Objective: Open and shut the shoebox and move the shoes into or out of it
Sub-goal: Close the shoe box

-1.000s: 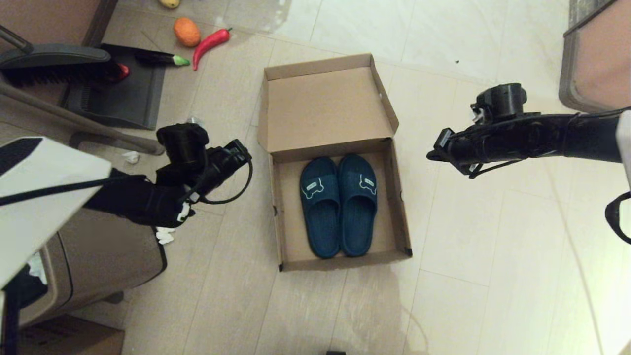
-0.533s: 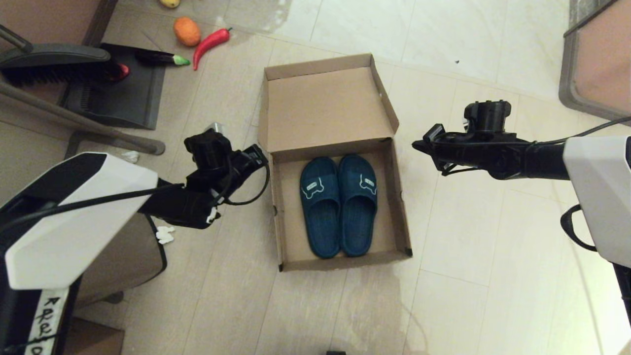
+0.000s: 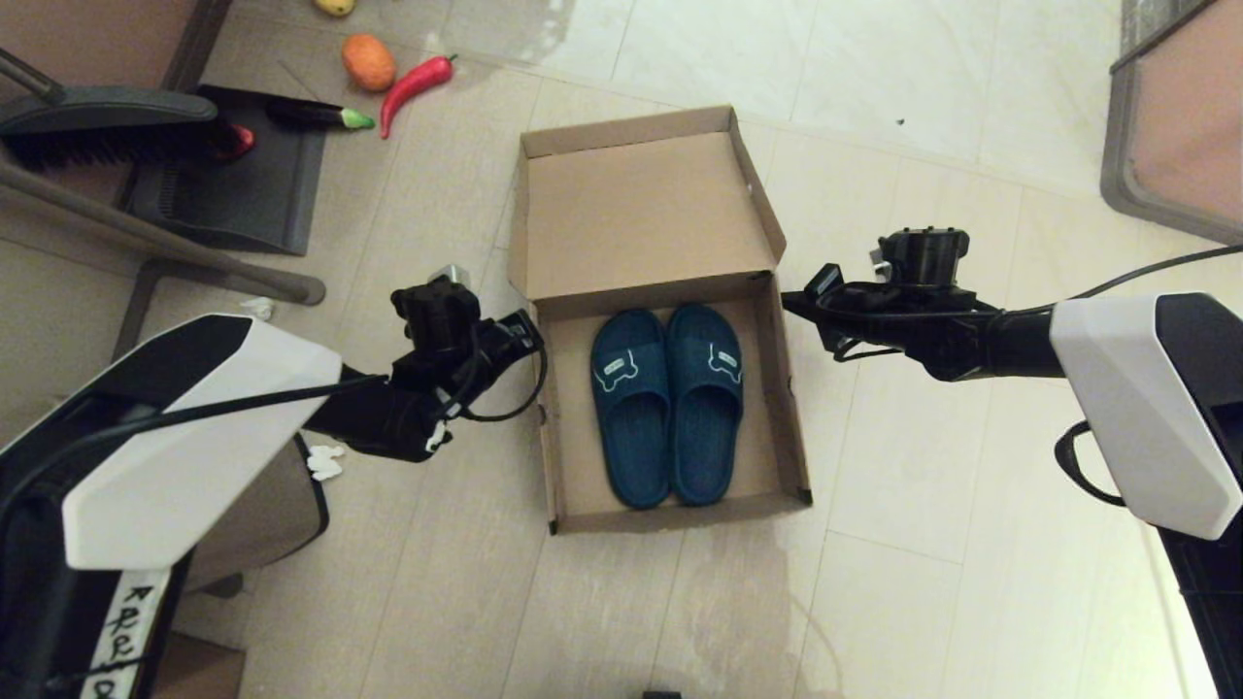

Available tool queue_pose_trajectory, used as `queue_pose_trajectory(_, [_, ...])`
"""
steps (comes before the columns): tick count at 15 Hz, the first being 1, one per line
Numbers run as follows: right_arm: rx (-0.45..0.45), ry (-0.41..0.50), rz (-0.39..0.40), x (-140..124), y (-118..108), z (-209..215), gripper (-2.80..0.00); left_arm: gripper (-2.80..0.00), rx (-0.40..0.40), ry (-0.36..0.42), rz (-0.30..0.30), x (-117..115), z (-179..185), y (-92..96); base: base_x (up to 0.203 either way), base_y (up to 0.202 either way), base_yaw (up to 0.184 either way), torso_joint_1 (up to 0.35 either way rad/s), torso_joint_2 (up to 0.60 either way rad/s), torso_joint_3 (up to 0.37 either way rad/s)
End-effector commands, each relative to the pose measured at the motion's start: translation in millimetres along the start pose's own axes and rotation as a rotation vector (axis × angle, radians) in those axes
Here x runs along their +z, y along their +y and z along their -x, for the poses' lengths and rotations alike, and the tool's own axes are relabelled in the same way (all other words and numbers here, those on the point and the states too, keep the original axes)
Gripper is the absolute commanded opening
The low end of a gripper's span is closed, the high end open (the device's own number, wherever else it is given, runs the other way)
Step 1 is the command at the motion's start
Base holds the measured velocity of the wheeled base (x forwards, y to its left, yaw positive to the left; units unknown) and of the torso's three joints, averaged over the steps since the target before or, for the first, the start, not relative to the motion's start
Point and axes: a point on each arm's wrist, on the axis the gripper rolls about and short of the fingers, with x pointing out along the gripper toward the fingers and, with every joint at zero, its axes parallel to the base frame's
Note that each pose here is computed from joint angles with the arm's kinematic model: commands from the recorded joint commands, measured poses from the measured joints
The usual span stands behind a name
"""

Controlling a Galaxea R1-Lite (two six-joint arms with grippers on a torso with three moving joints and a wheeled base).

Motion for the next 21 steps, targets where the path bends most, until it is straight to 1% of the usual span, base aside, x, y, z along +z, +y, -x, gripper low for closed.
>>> queue_pose_trajectory(1, [0.008, 0.031, -0.052, -5, 0, -2, -2.8, -2.8, 0.007, 0.022, -0.013, -5, 1, 0.9, 0.0, 0.0, 0.0, 0.0, 0.0, 0.0])
queue_pose_trajectory(3, [0.009, 0.061, -0.084, -7, 7, 7, -2.8, -2.8, 0.013, 0.048, -0.016, -9, 9, 0.3, 0.0, 0.0, 0.0, 0.0, 0.0, 0.0])
queue_pose_trajectory(7, [-0.047, 0.104, -0.117, -20, 11, 30, -2.8, -2.8, 0.038, 0.136, -0.018, -27, 29, 3.1, 0.0, 0.0, 0.0, 0.0, 0.0, 0.0])
queue_pose_trajectory(10, [-0.093, 0.172, -0.136, -48, 17, 46, -2.8, -2.8, 0.055, 0.178, -0.018, -31, 44, 4.6, 0.0, 0.0, 0.0, 0.0, 0.0, 0.0])
queue_pose_trajectory(13, [-0.127, 0.249, -0.13, -80, 29, 71, -2.8, -2.8, 0.078, 0.224, -0.017, -33, 68, 8.1, 0.0, 0.0, 0.0, 0.0, 0.0, 0.0])
queue_pose_trajectory(15, [-0.154, 0.285, -0.131, -96, 33, 91, -2.8, -2.8, 0.081, 0.232, -0.017, -35, 85, 11.2, 0.0, 0.0, 0.0, 0.0, 0.0, 0.0])
queue_pose_trajectory(17, [-0.181, 0.291, -0.137, -103, 29, 104, -2.8, -2.8, 0.079, 0.225, -0.017, -38, 100, 15.0, 0.0, 0.0, 0.0, 0.0, 0.0, 0.0])
queue_pose_trajectory(19, [-0.179, 0.249, -0.105, -101, 19, 108, -2.8, -2.8, 0.081, 0.224, -0.017, -39, 113, 17.7, 0.0, 0.0, 0.0, 0.0, 0.0, 0.0])
queue_pose_trajectory(20, [-0.185, 0.248, -0.081, -102, 14, 108, -2.8, -2.8, 0.081, 0.224, -0.017, -38, 118, 17.9, 0.0, 0.0, 0.0, 0.0, 0.0, 0.0])
queue_pose_trajectory(21, [-0.186, 0.247, -0.076, -102, 13, 107, -2.8, -2.8, 0.08, 0.22, -0.017, -37, 120, 17.8, 0.0, 0.0, 0.0, 0.0, 0.0, 0.0])
